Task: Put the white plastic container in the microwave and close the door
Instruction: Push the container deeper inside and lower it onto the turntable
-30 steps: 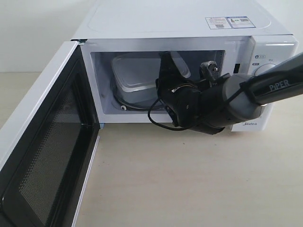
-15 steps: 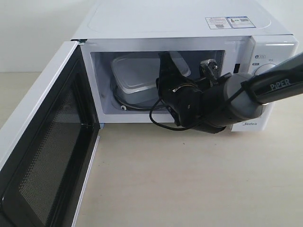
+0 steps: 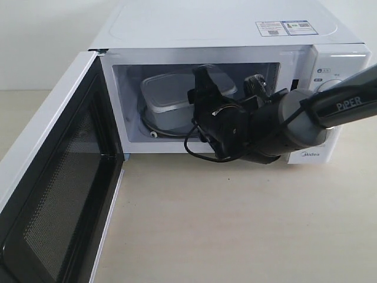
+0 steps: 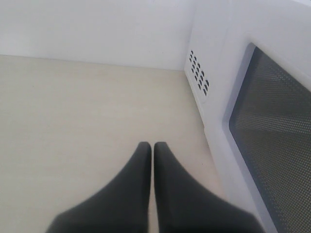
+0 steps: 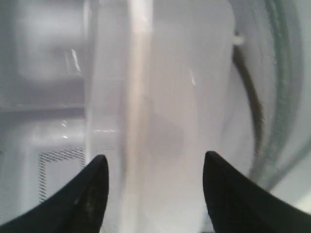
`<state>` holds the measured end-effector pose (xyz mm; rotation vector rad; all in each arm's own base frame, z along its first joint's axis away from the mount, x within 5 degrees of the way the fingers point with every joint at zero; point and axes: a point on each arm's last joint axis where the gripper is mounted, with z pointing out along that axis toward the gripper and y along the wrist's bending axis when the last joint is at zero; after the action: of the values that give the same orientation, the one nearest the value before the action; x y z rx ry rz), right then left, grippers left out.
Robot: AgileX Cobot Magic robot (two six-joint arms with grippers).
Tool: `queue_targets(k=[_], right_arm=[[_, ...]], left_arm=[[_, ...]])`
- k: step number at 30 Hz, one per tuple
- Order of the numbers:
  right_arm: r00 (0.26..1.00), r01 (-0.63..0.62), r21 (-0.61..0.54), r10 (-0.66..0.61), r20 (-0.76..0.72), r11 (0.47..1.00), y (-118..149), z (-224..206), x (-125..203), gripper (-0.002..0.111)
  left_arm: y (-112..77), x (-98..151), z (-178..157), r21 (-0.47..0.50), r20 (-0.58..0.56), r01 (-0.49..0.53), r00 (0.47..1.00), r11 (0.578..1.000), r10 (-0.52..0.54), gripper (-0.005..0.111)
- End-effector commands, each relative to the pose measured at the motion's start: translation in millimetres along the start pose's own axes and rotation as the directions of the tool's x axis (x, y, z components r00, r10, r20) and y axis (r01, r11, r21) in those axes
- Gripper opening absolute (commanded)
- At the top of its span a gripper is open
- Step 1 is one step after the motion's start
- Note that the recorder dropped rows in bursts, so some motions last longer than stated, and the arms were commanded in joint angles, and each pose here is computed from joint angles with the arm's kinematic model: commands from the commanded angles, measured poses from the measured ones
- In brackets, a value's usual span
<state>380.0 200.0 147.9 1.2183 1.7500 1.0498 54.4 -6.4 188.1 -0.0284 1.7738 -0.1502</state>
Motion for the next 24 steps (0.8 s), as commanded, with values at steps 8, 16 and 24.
queue_targets(k=[8, 16, 24], right_arm=[[0.965, 0.226, 0.064, -0.215, -0.151, 0.972, 17.1, -17.6, 4.1, 0.055], [0.875, 0.435, 0.033, -0.414, -0.253, 0.900, 35.4, -37.9, 5.8, 0.055], [0.547, 0.755, -0.014, -0.641, -0.538, 0.656, 18.6, -55.4, 17.4, 0.055]], left_arm=[[0.1, 1.0, 0.1, 0.000, 0.000, 0.009, 1.000, 1.000, -0.009, 0.004], [0.1, 1.0, 0.1, 0.000, 0.000, 0.009, 1.000, 1.000, -0.009, 0.004], [0.1, 1.0, 0.1, 0.000, 0.000, 0.009, 1.000, 1.000, -0.009, 0.004]])
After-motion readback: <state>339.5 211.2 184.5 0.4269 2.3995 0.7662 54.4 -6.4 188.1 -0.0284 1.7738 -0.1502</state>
